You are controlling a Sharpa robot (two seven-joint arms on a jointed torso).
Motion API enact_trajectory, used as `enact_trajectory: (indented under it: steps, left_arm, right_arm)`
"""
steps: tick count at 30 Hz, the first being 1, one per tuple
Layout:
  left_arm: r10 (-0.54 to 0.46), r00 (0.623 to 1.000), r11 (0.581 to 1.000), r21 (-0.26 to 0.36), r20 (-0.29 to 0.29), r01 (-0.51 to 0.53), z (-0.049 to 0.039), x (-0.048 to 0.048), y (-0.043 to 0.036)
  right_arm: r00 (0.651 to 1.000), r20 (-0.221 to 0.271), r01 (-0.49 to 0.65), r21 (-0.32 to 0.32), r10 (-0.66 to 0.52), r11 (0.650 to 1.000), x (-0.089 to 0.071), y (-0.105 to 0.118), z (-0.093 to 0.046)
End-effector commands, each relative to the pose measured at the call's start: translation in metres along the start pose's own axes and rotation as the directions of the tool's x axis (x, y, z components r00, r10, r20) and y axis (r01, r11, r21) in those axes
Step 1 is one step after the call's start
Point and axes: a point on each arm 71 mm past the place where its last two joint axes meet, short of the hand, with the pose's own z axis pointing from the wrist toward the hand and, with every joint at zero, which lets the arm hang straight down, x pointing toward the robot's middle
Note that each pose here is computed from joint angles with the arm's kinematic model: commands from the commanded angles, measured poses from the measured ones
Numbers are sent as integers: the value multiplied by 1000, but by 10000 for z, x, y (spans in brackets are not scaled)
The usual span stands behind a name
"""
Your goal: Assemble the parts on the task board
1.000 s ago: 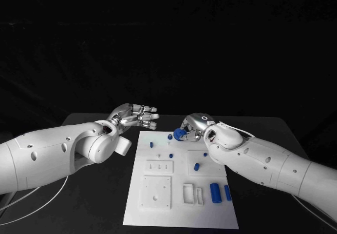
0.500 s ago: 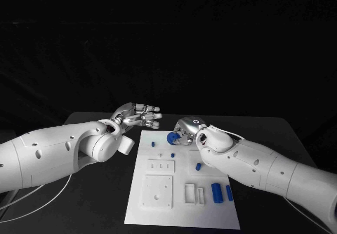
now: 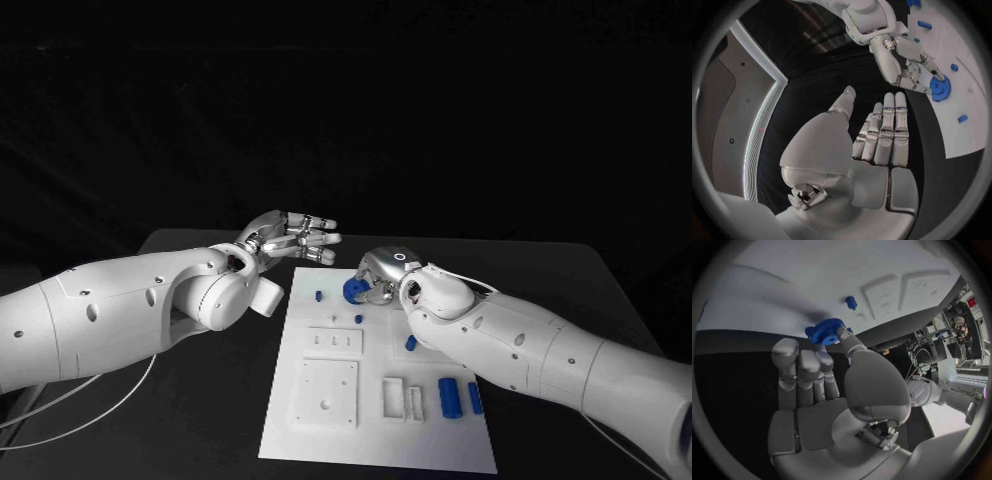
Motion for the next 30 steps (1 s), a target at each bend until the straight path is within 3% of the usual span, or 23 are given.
enact_trajectory:
  steps: [1, 30]
  left_arm:
    - [-3, 1000, 1000, 15, -18, 4, 11, 29, -16]
    - [-2, 1000, 1000, 17, -22, 2, 45, 58, -19]
  right_arm:
    - [1000, -10, 14, 1, -14, 1000, 17, 8, 12]
    - [999, -48, 12, 24, -11, 1000, 112, 45, 90]
